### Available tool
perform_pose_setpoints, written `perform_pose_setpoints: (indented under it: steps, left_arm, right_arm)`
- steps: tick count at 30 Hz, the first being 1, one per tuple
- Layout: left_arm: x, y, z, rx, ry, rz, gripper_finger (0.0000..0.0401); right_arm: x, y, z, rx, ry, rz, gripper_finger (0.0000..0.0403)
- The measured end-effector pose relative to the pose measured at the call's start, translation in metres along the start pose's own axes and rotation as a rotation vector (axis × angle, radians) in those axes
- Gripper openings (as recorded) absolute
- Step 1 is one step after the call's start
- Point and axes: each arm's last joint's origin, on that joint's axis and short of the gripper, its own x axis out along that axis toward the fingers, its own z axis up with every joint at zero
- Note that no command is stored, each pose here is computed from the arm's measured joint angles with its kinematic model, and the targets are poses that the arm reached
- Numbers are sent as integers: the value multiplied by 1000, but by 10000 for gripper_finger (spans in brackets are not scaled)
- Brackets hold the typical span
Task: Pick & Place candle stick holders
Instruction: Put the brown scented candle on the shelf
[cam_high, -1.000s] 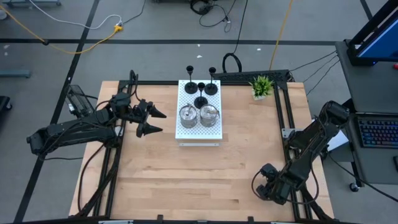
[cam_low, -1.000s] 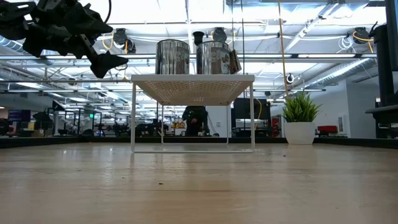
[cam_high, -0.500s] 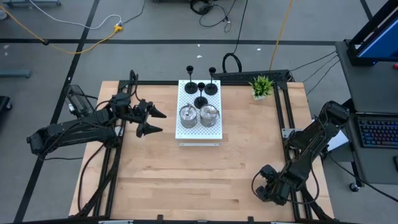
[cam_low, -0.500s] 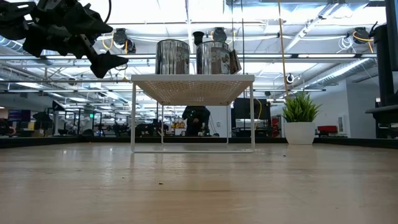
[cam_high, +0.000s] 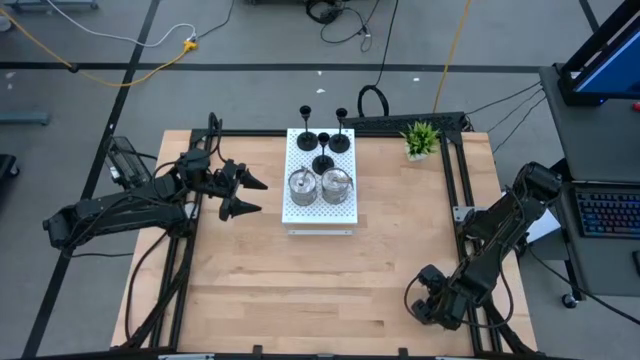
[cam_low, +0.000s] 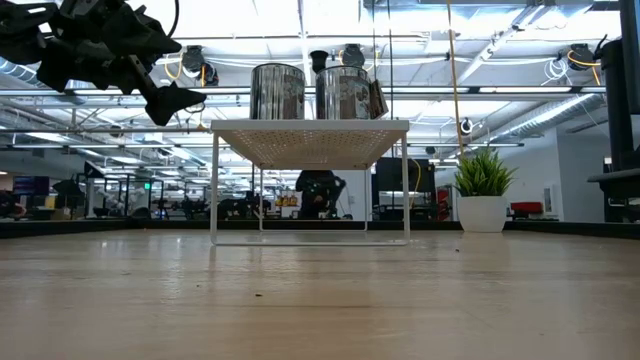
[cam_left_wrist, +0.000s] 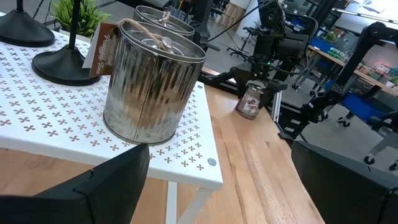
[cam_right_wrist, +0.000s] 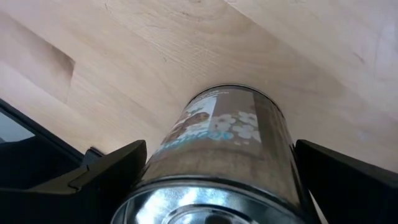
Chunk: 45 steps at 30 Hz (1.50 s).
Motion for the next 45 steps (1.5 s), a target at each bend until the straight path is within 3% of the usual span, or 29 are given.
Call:
perform_pose_setpoints:
  steps: [20, 34, 45]
  left_arm:
    - [0, 0, 0, -1, 0, 0, 399]
    - [0, 0, 0, -1, 0, -1, 399]
    - [0, 0, 0, -6, 1, -1, 399]
  right_arm:
    - [0, 1, 0, -186, 3, 8, 400]
    - [0, 0, 0, -190, 2, 6, 398]
    - [8, 0, 20, -182, 22, 8, 393]
